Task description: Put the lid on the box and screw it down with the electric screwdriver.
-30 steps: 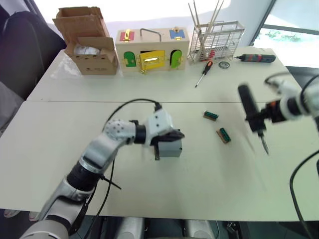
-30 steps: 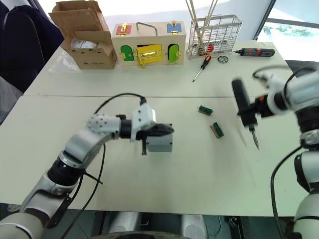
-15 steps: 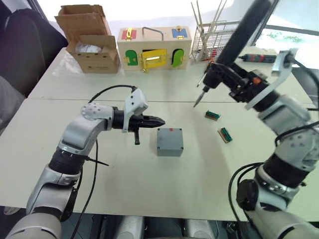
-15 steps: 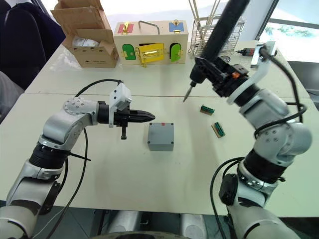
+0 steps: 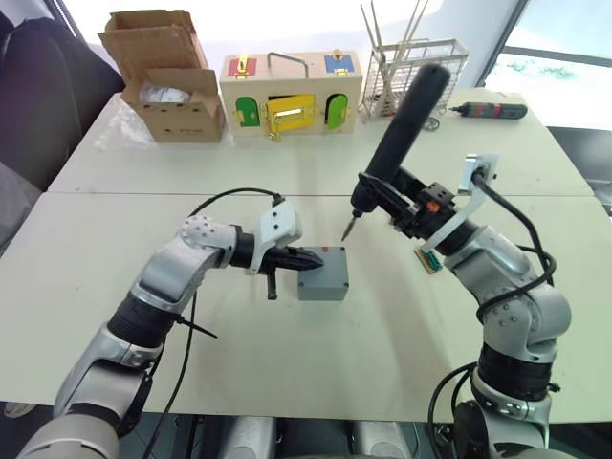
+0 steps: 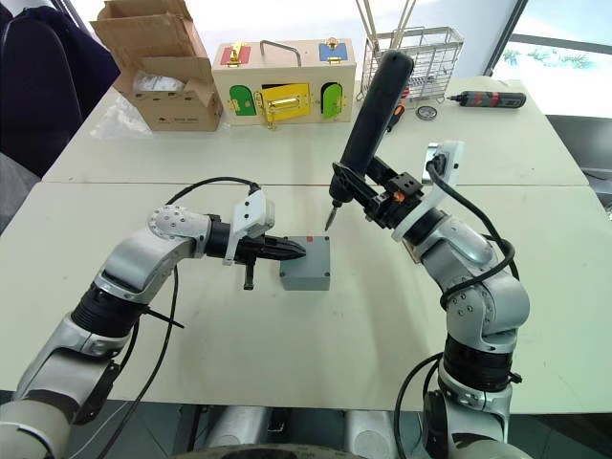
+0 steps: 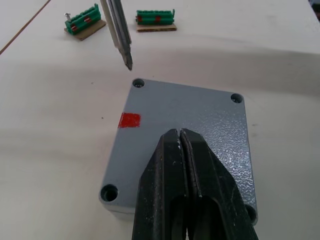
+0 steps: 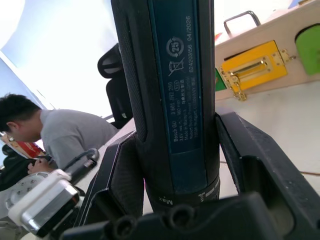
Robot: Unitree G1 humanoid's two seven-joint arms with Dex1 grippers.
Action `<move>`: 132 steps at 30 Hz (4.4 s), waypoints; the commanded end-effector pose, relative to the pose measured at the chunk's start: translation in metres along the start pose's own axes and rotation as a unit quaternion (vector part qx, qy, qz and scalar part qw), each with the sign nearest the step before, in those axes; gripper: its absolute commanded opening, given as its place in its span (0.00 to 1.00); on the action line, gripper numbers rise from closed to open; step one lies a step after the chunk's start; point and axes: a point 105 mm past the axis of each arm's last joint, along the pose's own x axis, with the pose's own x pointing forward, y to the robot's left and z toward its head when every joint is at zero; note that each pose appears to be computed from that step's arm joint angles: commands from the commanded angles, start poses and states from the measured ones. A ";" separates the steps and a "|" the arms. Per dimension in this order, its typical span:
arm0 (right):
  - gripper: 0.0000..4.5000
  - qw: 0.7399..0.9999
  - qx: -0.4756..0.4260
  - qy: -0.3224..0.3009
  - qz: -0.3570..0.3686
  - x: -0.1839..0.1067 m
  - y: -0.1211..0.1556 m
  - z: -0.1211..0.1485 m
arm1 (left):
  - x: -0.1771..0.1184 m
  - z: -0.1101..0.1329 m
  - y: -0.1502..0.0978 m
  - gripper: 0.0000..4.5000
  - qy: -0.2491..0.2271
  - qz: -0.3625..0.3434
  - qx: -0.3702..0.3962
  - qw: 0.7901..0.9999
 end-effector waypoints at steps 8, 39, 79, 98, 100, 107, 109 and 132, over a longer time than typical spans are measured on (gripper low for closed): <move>0.43 0.999 -0.038 -0.015 0.030 0.000 0.014 0.008 | 0.002 -0.005 -0.002 0.00 0.009 -0.004 0.002 1.000; 0.43 0.988 -0.094 0.058 0.107 -0.001 0.045 -0.035 | 0.007 -0.017 -0.006 0.00 0.036 -0.011 0.003 0.999; 0.43 0.984 -0.083 0.134 0.080 -0.008 0.025 -0.089 | 0.011 -0.033 -0.011 0.00 0.057 -0.007 -0.010 0.998; 0.43 0.989 -0.070 0.121 0.037 -0.012 0.010 -0.088 | 0.014 -0.037 -0.012 0.00 0.063 -0.007 -0.008 0.998; 0.43 0.990 -0.069 0.121 0.037 -0.013 0.011 -0.089 | 0.014 -0.037 -0.012 0.00 0.064 -0.008 -0.007 0.998; 0.43 0.989 -0.070 0.121 0.040 -0.012 0.014 -0.092 | 0.015 -0.037 -0.011 0.00 0.066 -0.010 -0.002 0.998; 0.43 0.989 -0.071 0.120 0.039 -0.011 0.013 -0.092 | 0.015 -0.037 -0.010 0.00 0.066 -0.010 -0.001 0.998; 0.43 0.993 -0.104 0.031 0.048 0.011 0.013 -0.022 | 0.010 -0.039 -0.012 0.00 0.062 -0.004 -0.003 0.998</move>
